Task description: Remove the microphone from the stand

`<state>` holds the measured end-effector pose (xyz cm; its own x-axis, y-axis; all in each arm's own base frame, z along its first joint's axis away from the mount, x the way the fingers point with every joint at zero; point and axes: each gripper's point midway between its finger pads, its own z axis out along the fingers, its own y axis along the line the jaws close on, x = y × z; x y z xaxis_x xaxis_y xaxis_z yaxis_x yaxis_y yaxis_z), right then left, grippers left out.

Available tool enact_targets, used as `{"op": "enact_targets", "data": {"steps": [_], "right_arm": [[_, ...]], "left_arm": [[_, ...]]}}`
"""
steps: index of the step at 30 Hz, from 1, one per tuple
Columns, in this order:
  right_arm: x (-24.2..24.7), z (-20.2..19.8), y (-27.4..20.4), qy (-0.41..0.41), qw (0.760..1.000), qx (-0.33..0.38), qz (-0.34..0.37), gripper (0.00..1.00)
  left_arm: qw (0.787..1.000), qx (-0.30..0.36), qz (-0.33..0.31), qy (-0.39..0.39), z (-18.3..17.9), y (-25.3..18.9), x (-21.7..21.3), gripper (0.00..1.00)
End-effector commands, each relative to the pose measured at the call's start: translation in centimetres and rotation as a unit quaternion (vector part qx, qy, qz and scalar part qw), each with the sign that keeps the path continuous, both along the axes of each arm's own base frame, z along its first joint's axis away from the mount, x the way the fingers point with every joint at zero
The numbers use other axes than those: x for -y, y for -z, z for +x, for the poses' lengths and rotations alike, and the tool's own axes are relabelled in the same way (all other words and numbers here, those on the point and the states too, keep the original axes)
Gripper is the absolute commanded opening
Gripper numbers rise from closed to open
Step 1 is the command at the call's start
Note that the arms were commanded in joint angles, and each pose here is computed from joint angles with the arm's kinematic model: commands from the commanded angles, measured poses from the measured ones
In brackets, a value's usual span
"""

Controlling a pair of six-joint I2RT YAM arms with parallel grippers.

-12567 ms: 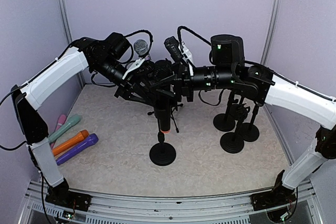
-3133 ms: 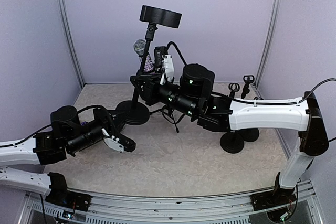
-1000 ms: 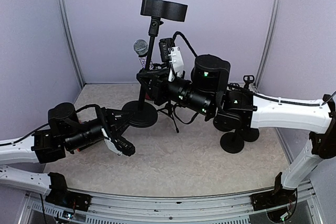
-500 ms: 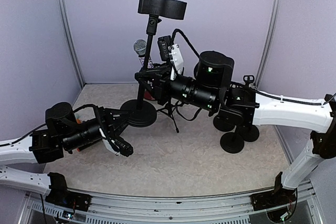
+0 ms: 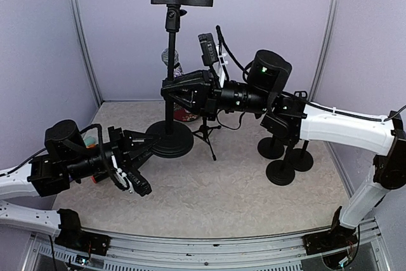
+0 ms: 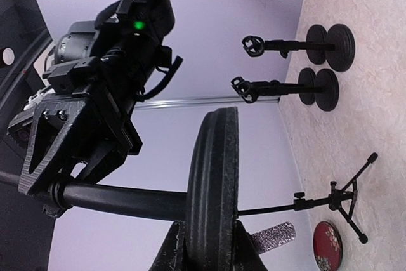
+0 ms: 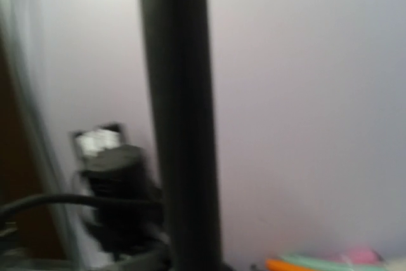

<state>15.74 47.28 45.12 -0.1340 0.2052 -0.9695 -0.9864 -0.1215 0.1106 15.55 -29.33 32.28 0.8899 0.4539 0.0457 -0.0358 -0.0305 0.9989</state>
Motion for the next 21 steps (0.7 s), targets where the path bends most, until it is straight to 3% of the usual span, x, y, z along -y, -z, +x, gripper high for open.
{"op": "enact_targets", "data": {"steps": [1,5,13,14,17,21], "right_arm": [[2.7,-11.4,-2.6,-0.291,0.956,0.030,0.028,0.00],[3.5,-12.8,-2.7,-0.355,0.934,0.044,0.021,0.00],[3.5,-12.7,-1.7,-0.390,0.920,0.024,-0.018,0.00],[3.7,-12.7,-1.7,-0.391,0.920,0.023,-0.020,0.04],[4.1,-11.6,-1.6,-0.370,0.929,0.015,-0.023,0.21],[3.6,-7.7,-0.5,-0.237,0.971,-0.009,-0.032,0.73]], "left_arm": [[0.999,0.011,-0.038,-0.032,1.5,-2.7,0.0,0.00],[0.999,0.011,-0.034,-0.027,1.4,-2.6,0.5,0.00],[0.999,0.020,-0.036,-0.029,1.6,-2.6,0.7,0.00],[0.999,0.022,-0.037,-0.030,1.6,-2.7,0.7,0.00],[0.998,0.028,-0.044,-0.034,1.7,-3.0,0.6,0.00],[0.997,0.034,-0.054,-0.040,1.8,-3.6,0.3,0.00]]}}
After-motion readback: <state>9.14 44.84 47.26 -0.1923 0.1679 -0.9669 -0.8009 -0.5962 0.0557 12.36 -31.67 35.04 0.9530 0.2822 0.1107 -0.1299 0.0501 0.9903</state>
